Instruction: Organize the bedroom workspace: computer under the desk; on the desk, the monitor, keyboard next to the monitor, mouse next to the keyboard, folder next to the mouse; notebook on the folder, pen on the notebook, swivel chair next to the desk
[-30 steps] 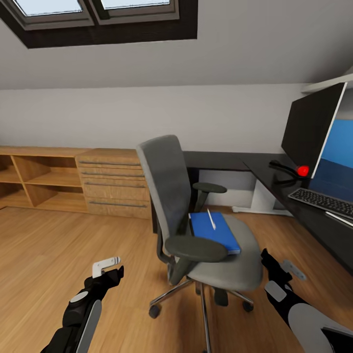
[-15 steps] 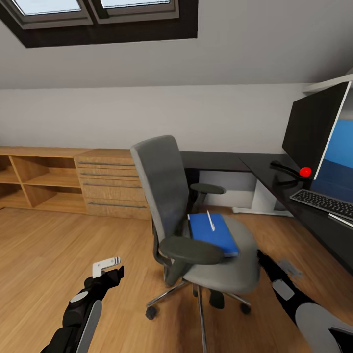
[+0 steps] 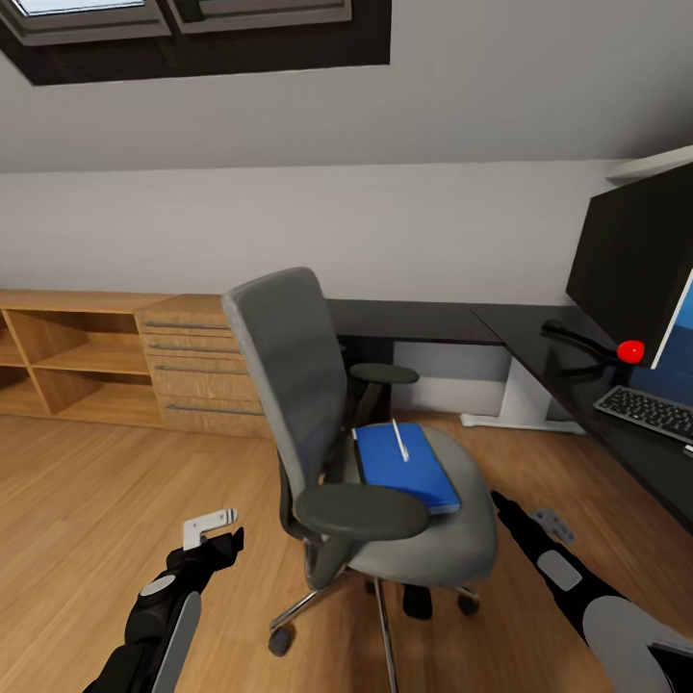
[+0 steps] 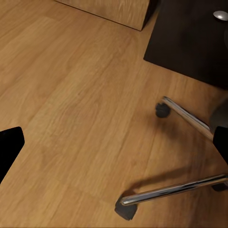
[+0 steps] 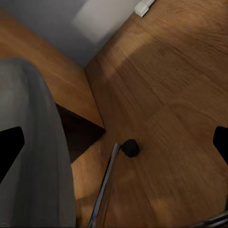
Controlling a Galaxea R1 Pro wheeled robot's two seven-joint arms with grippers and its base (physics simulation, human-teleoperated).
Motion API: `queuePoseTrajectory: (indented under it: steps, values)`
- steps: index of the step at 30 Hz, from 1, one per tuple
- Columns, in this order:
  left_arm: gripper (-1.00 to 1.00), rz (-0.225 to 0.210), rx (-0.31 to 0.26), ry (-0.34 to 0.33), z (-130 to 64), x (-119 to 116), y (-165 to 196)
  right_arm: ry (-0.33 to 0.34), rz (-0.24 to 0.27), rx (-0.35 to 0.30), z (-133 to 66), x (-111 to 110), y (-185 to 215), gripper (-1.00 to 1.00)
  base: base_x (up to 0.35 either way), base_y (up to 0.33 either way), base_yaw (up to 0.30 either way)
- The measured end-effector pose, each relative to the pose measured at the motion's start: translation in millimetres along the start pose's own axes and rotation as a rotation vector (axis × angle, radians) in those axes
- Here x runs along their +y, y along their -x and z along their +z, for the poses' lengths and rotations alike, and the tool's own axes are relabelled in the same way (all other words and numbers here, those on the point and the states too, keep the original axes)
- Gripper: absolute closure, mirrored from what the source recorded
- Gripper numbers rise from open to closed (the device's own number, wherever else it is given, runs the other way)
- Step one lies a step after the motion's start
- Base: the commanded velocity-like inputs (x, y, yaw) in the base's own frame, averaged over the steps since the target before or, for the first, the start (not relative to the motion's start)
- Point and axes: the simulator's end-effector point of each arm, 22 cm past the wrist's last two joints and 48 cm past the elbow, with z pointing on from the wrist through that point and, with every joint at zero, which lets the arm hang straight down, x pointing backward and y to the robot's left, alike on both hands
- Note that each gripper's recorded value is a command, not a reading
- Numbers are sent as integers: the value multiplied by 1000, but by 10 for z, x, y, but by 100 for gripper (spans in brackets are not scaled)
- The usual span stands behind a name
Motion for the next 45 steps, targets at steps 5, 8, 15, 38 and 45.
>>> queuePoseTrajectory:
  steps: [5, 8, 15, 38, 45]
  values:
    - [-100, 0, 0, 0, 0, 1, 0, -1, 0, 0, 0, -1, 0, -100, 2, 0, 46]
    - [-100, 0, 0, 0, -1, 1, 0, -4, 17, -10, -1, -12, 32, -100, 0, 0, 208]
    - [-100, 0, 0, 2, -1, 5, 1, -3, 21, -13, 0, -6, 44, -100, 0, 0, 263]
    - [-100, 0, 1, 2, 0, 5, -6, -6, 21, -30, -8, -64, 159, -100, 0, 0, 272]
    - [-100, 0, 1, 2, 0, 5, -6, -9, 16, -36, -13, -92, 201, -100, 0, 0, 276]
